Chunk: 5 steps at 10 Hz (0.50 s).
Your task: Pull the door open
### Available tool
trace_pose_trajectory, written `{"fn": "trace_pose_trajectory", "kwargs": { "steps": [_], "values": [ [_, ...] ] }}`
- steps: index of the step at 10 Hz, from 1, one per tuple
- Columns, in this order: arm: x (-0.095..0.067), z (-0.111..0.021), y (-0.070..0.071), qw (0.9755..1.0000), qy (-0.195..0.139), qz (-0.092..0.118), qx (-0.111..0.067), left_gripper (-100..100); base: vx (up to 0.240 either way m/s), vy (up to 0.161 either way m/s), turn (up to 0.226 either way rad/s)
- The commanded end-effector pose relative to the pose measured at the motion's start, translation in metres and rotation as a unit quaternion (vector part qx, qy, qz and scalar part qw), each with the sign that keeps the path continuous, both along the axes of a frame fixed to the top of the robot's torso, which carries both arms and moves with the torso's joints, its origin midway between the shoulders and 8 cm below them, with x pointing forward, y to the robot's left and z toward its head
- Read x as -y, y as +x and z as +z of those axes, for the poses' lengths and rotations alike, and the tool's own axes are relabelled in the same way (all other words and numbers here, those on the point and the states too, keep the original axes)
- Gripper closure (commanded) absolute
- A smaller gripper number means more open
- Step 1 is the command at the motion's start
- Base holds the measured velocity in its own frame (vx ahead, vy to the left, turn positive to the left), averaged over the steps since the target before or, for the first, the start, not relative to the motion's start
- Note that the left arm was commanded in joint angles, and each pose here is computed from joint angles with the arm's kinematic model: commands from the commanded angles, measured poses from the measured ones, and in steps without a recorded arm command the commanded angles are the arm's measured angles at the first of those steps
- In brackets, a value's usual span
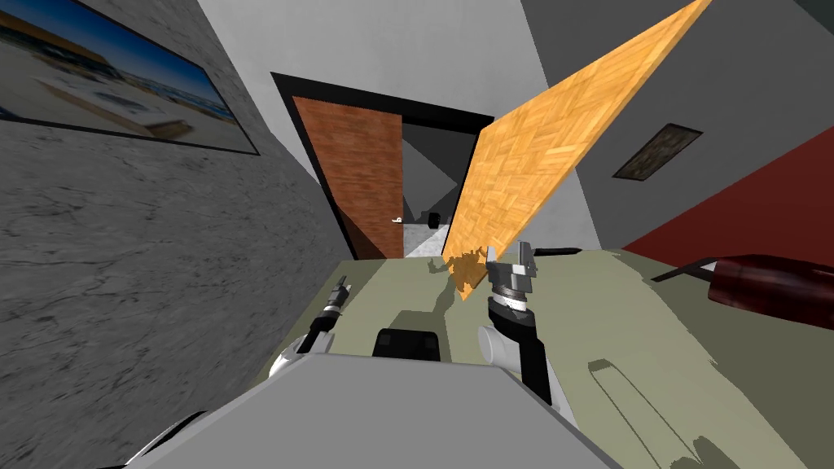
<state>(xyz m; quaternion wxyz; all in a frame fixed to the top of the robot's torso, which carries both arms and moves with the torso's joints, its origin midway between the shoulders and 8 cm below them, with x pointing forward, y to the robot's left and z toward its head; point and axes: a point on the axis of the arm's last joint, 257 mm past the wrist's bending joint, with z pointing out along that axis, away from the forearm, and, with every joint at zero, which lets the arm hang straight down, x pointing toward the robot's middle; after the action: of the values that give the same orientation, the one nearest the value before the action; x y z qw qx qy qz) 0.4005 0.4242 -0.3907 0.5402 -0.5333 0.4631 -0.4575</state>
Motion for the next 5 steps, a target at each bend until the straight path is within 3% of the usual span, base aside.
{"fn": "trace_pose_trajectory", "kwargs": {
  "steps": [1,3,5],
  "values": [
    [-0.006,0.000,0.001,1.0000,0.000,0.007,0.000,-100,-0.143,0.178,-0.076],
    [-0.017,0.000,0.001,0.9998,0.001,0.019,-0.001,-100,-0.135,0.172,-0.124],
    [-0.025,0.000,0.002,0.9996,0.000,0.029,-0.001,-100,-0.023,0.145,-0.134]
  ]
}}
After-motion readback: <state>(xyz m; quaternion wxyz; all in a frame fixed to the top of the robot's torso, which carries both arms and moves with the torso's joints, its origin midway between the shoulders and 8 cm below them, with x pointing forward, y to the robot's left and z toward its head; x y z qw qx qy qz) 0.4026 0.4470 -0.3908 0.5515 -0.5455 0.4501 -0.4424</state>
